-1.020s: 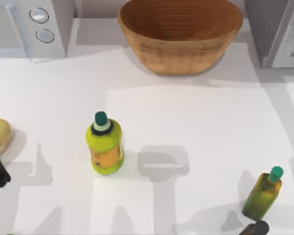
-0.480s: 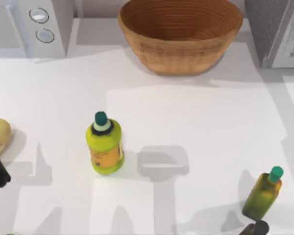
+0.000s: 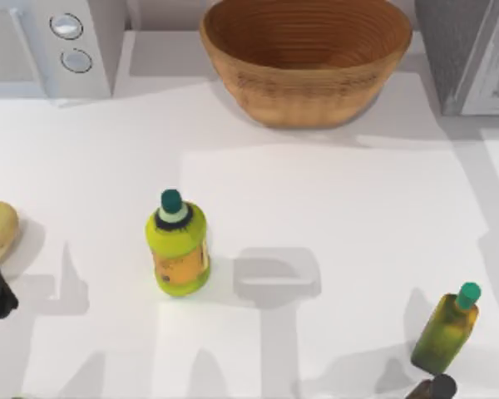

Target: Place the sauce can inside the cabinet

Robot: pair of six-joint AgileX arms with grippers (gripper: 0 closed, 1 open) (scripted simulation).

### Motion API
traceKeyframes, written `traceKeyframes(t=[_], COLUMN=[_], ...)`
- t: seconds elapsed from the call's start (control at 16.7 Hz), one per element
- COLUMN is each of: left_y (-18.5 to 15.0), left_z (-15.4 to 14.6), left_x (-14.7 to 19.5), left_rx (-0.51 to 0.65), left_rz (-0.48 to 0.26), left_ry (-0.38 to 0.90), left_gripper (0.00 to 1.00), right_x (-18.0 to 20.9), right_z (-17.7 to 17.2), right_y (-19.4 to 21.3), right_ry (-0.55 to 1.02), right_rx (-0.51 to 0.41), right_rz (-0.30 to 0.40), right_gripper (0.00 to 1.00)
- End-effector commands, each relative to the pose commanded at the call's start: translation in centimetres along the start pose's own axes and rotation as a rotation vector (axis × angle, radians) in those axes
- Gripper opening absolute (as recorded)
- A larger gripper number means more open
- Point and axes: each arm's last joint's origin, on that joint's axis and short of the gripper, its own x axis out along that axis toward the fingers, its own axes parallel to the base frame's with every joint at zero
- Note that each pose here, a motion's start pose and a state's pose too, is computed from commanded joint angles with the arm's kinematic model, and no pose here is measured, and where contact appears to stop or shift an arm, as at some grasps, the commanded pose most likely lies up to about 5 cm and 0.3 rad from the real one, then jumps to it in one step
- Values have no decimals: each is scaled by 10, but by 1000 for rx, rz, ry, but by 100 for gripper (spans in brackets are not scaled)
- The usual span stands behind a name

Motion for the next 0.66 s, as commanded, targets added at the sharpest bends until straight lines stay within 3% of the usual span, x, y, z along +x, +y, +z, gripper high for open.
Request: traceKeyframes(t=[0.3, 0.66], left_y=[0, 0], left_z=[0, 0], left_x=[0, 0], left_rx=[0, 0], left_rz=[0, 0], left_ry=[0, 0], left_gripper=[100, 100], right_x=[0, 0], right_z=[0, 0], right_y=[0, 0], right_ry=[0, 0], right_rx=[0, 0], right_rz=[0, 0], right_gripper=[98, 100])
